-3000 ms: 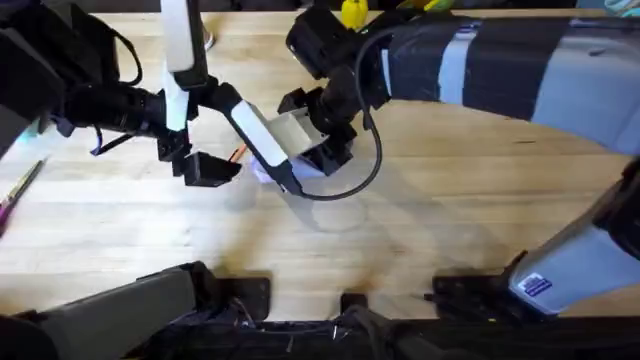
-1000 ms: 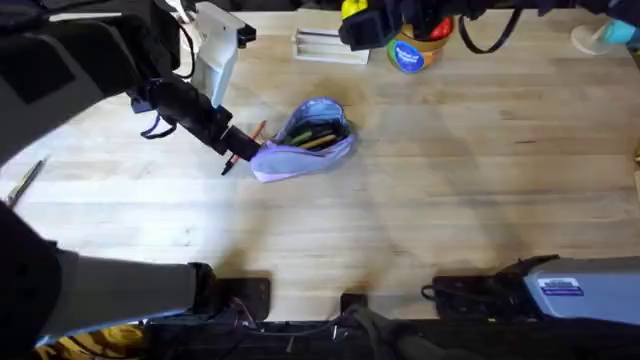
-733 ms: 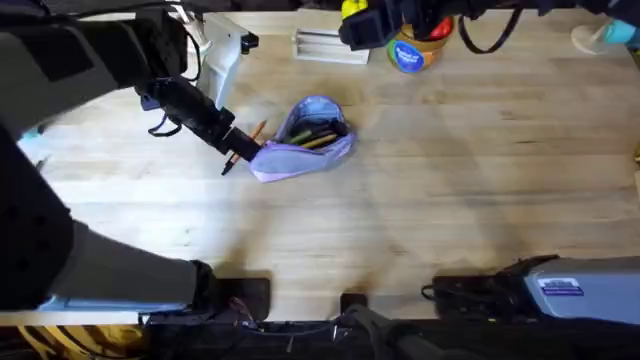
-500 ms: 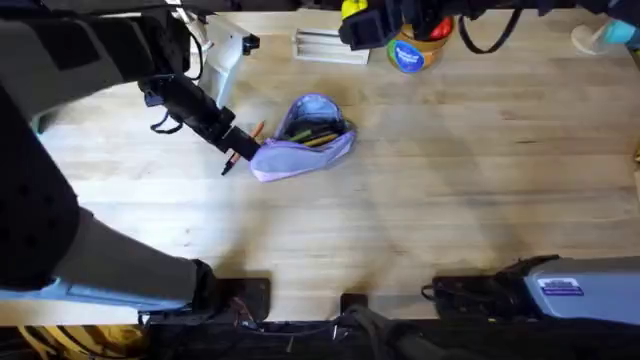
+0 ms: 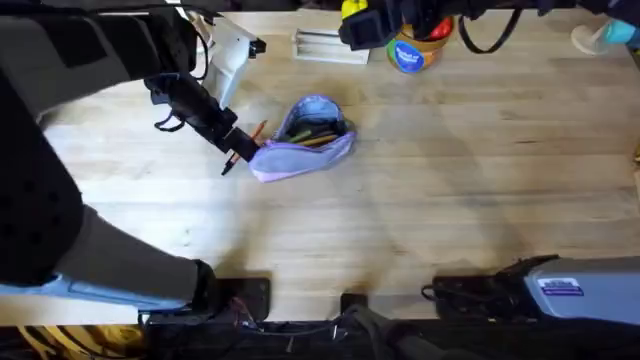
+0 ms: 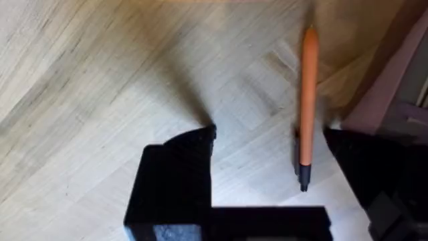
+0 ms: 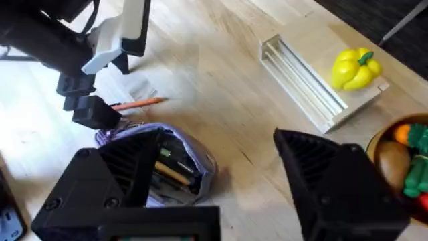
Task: Unzip the bag, pick up the pens from the table one at a time and place them inside, then zip the bag closed.
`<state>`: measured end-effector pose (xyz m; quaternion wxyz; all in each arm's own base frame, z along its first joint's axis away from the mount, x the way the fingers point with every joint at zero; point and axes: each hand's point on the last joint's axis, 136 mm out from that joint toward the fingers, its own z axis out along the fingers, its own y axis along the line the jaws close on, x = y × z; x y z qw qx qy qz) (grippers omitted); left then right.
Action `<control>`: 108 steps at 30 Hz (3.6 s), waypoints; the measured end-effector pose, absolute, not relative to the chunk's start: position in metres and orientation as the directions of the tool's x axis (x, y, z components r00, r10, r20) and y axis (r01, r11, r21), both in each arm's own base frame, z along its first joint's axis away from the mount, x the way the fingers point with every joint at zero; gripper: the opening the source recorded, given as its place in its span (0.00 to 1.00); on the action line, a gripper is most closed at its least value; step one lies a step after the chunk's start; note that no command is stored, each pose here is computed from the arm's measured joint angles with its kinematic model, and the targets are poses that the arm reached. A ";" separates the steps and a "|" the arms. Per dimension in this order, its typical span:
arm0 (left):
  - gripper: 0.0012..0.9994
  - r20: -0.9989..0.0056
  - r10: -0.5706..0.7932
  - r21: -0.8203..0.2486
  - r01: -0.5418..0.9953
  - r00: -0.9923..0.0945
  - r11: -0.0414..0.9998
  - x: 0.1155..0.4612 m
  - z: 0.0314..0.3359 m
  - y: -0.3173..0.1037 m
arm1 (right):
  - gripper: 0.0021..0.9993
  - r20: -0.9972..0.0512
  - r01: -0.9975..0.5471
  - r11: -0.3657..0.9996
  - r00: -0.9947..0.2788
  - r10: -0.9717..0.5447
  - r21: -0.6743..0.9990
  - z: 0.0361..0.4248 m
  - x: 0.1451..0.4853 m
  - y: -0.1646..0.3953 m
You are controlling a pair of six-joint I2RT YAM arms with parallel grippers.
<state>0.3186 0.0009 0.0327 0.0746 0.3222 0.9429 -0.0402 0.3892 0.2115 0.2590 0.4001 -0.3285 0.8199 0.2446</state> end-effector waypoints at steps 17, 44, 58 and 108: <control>0.23 -0.138 0.595 -0.023 0.603 -0.792 0.797 0.315 0.032 0.004 | 1.00 -0.817 -0.734 0.665 -0.464 -0.343 0.139 0.259 0.389 0.211; 0.23 -0.167 0.775 -0.001 0.786 -0.609 0.618 0.317 0.033 -0.011 | 1.00 -0.817 -0.734 0.665 -0.464 -0.343 0.138 0.259 0.389 0.211; 0.05 -0.218 0.800 -0.011 0.821 -0.559 0.570 0.321 0.034 -0.025 | 1.00 -0.817 -0.734 0.665 -0.465 -0.343 0.139 0.259 0.389 0.212; 0.04 -0.775 0.514 -0.026 0.832 -0.367 0.554 0.309 0.222 -0.167 | 1.00 -0.713 -0.557 0.826 -0.613 -0.339 0.086 0.267 0.340 0.131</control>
